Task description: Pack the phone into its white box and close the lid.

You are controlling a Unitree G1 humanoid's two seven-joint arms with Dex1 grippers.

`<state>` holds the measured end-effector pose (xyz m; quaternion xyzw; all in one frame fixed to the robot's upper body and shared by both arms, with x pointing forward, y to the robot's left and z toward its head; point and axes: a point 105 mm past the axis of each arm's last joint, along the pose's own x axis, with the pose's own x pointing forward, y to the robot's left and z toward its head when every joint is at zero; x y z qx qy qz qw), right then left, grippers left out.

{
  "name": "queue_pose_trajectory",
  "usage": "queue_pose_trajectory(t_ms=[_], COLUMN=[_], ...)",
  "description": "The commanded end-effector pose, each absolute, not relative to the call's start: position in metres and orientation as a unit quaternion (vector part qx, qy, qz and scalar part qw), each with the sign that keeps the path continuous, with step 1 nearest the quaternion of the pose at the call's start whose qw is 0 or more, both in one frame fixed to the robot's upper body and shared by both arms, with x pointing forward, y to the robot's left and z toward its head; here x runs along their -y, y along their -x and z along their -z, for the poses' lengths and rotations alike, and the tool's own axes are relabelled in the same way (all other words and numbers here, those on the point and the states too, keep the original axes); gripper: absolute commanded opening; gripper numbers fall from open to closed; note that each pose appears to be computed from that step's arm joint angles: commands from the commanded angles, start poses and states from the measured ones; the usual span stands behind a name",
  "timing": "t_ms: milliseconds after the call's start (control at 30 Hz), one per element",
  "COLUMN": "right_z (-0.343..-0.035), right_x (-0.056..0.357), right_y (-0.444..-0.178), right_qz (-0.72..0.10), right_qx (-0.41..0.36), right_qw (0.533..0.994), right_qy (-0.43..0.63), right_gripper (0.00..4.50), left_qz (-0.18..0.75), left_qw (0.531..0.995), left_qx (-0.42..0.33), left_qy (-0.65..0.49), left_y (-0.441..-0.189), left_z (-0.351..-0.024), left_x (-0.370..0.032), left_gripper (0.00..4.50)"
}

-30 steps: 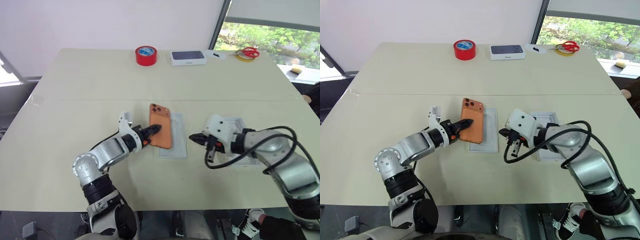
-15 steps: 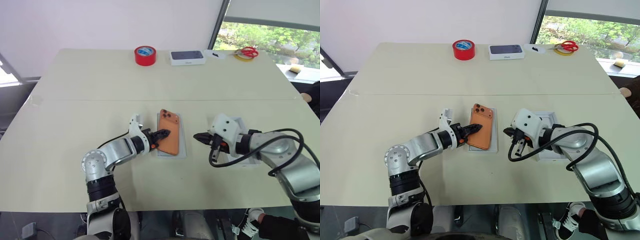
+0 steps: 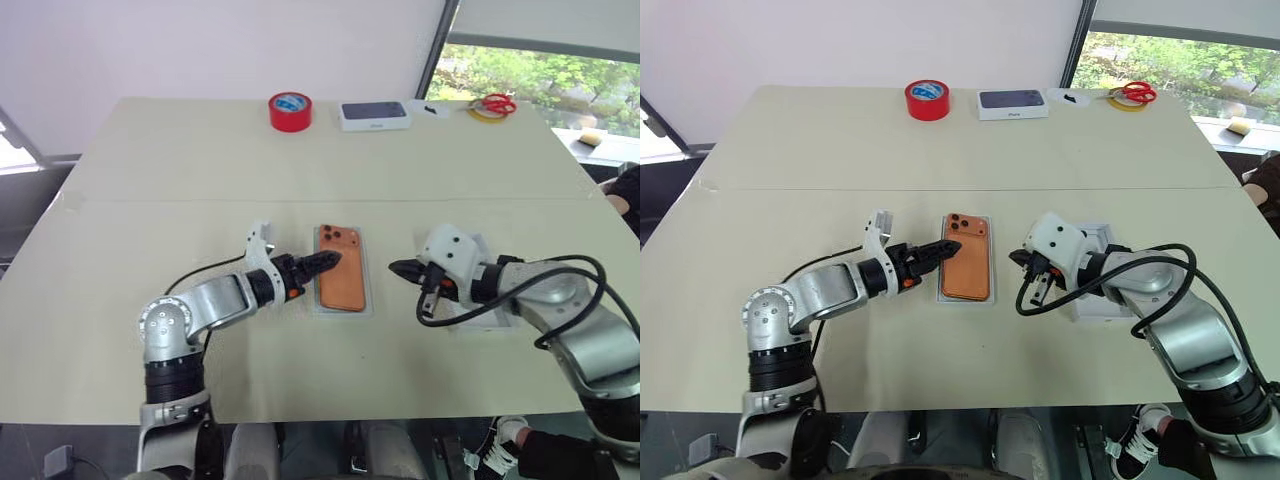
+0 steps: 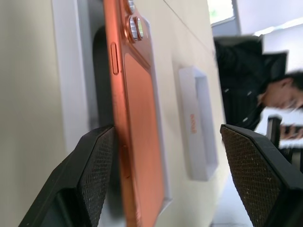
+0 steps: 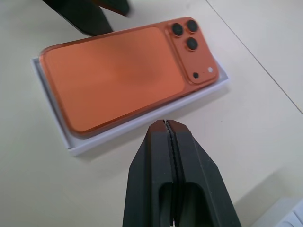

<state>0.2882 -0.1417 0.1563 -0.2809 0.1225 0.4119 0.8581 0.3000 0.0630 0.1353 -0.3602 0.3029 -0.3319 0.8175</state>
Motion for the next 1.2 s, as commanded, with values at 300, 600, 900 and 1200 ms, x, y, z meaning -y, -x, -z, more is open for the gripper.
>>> queue_pose_trajectory(t_ms=[300,600,900,1200], right_z=[-0.163,-0.135,-0.126,-0.12], right_x=[0.138,0.146,0.119,0.103], right_y=[-0.299,-0.322,-0.329,-0.322], right_qz=[-0.402,-0.333,-0.337,-0.367], right_qx=[-0.101,-0.17,-0.179,-0.178], right_qw=[0.86,0.879,0.876,0.861], right_qy=[0.297,0.296,0.296,0.303], right_gripper=[0.0,0.0,0.0,0.0], left_qz=[0.339,0.347,0.401,0.463], left_qw=[0.896,0.919,0.885,0.851], left_qx=[-0.222,-0.188,-0.229,-0.234], left_qy=[0.183,0.0,-0.057,-0.081], left_y=[-0.307,-0.322,-0.319,-0.314], left_z=[-0.16,-0.145,-0.117,-0.108], left_x=[-0.103,-0.11,-0.079,-0.044], left_gripper=[3.45,0.04,0.04,0.04])
